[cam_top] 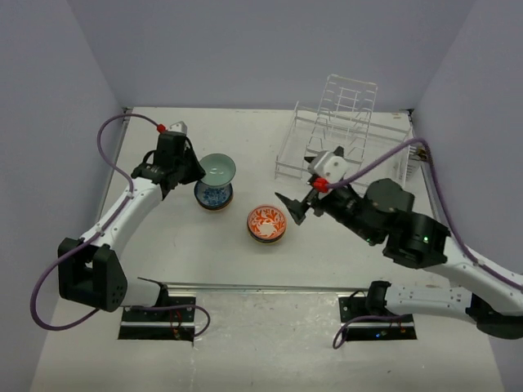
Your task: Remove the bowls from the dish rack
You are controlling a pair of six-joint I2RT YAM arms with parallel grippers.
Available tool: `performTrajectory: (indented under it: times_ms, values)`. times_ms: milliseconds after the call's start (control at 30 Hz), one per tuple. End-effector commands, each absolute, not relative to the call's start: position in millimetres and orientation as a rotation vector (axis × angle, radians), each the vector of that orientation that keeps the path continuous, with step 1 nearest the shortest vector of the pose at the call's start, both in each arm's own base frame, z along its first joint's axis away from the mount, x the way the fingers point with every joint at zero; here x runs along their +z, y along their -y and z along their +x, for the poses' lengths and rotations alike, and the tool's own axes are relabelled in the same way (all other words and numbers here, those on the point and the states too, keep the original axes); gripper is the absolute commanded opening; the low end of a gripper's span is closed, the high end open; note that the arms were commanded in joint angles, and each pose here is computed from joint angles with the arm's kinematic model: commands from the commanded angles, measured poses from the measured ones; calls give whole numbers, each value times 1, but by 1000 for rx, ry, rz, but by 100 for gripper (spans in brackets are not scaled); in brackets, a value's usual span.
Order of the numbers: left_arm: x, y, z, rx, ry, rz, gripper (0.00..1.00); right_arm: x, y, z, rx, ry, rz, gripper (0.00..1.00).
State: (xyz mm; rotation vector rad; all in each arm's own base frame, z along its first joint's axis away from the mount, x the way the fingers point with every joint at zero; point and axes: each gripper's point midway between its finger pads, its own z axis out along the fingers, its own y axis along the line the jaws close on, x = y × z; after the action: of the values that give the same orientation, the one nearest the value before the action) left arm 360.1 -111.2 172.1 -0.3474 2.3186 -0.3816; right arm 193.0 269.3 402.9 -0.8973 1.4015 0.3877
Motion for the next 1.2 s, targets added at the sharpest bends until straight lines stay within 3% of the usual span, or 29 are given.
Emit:
performTrajectory:
  times_ms: [0,233,667,867,1167]
  values:
    - [181,113,387,-434,-2184,-443,0,390,-259,182,509,-1477,-789,99]
    - [155,99,380,-364,-2185,-531,0,389,-231,161,621,-1431,-713,99]
    - [133,97,374,-355,-2195,-555,0,366,-246,156,647,-1476,-792,99]
    - [130,98,372,-367,-2195,-564,11,352,-249,159,628,-1524,-805,99]
    - [129,99,369,-385,-2195,-565,13,344,-249,157,639,-1546,-801,99]
